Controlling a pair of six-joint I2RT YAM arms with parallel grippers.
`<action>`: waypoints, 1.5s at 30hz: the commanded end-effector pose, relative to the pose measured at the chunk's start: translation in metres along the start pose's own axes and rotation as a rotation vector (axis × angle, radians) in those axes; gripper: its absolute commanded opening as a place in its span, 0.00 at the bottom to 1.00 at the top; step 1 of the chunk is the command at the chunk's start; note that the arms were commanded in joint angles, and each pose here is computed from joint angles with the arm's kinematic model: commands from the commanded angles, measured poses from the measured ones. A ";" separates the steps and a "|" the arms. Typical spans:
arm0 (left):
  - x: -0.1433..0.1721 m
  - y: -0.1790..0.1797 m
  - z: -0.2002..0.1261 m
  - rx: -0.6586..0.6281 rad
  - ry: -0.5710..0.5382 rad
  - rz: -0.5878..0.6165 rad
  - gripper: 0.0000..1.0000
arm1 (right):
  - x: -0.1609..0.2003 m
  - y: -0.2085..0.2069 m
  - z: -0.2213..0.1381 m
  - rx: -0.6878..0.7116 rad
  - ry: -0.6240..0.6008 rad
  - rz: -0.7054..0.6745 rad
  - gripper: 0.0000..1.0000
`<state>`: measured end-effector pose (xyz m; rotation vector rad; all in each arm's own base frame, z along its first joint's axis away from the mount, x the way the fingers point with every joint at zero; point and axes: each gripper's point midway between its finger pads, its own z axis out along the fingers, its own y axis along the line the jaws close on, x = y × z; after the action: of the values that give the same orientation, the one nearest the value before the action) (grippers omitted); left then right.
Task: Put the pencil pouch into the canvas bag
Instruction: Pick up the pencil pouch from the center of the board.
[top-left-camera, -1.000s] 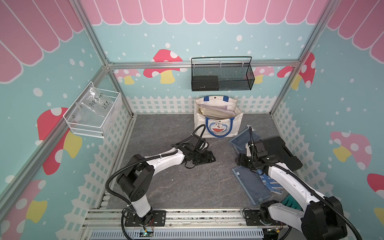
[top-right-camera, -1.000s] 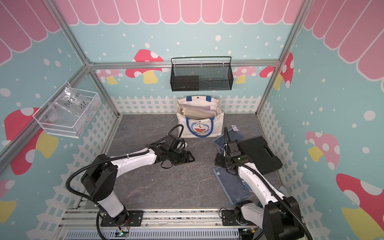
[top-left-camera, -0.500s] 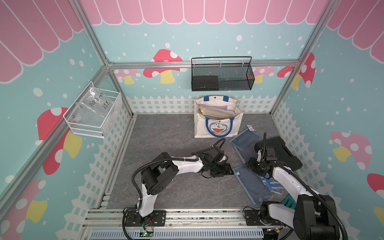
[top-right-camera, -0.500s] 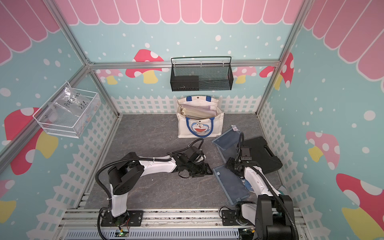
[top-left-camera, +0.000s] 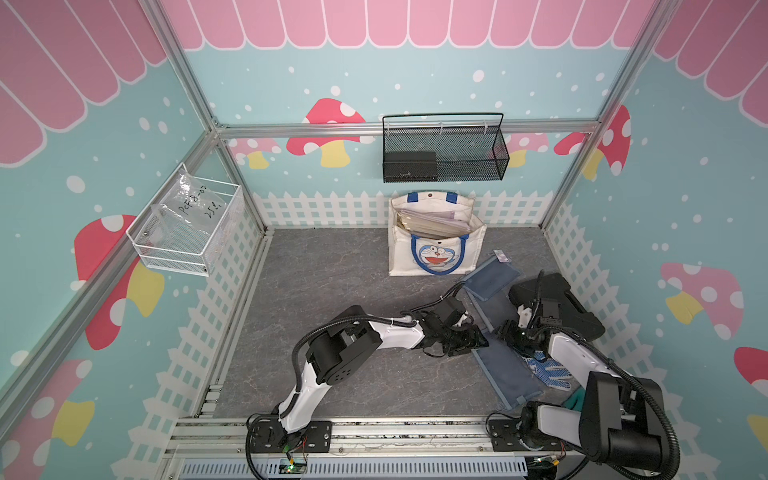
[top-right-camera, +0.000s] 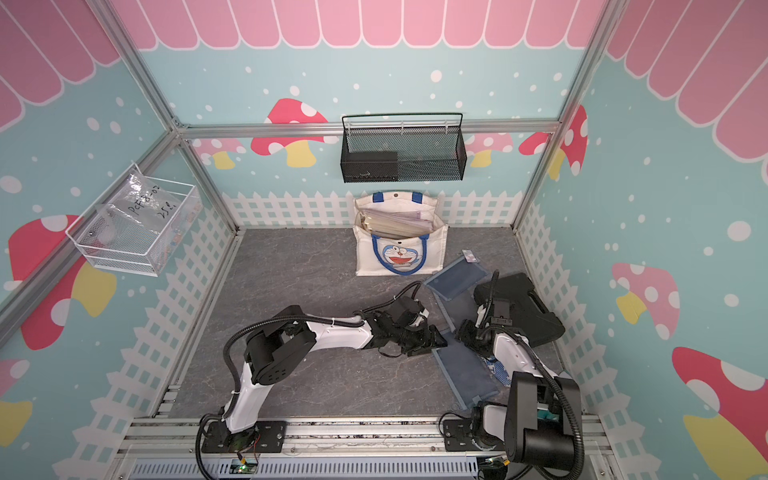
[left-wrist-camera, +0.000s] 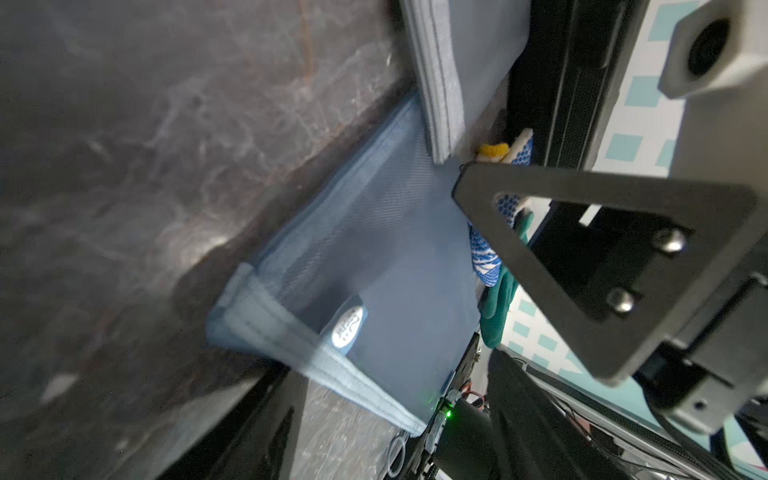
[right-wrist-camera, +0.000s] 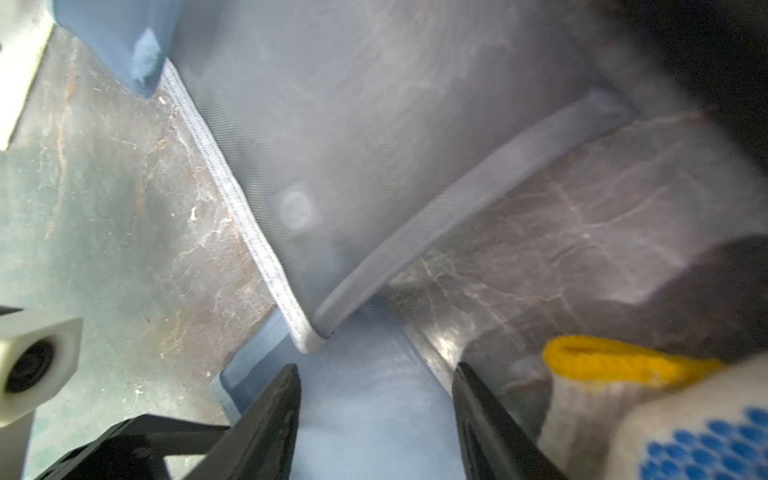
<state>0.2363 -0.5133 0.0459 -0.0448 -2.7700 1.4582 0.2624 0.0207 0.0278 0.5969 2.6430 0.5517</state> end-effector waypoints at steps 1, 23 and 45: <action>-0.007 0.029 0.016 -0.053 -0.038 -0.074 0.70 | 0.026 0.002 0.005 -0.048 0.092 0.010 0.58; -0.034 0.034 -0.037 0.011 -0.164 -0.047 0.00 | 0.061 0.041 -0.020 -0.313 0.122 -0.037 0.44; -0.053 -0.041 -0.238 0.081 -0.239 0.251 0.00 | 0.025 0.169 -0.121 -0.917 -0.078 -0.380 0.73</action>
<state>0.2973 -0.3531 0.2021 -0.1587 -3.0138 1.7388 0.2421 0.1253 0.1642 0.0087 2.1378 1.3493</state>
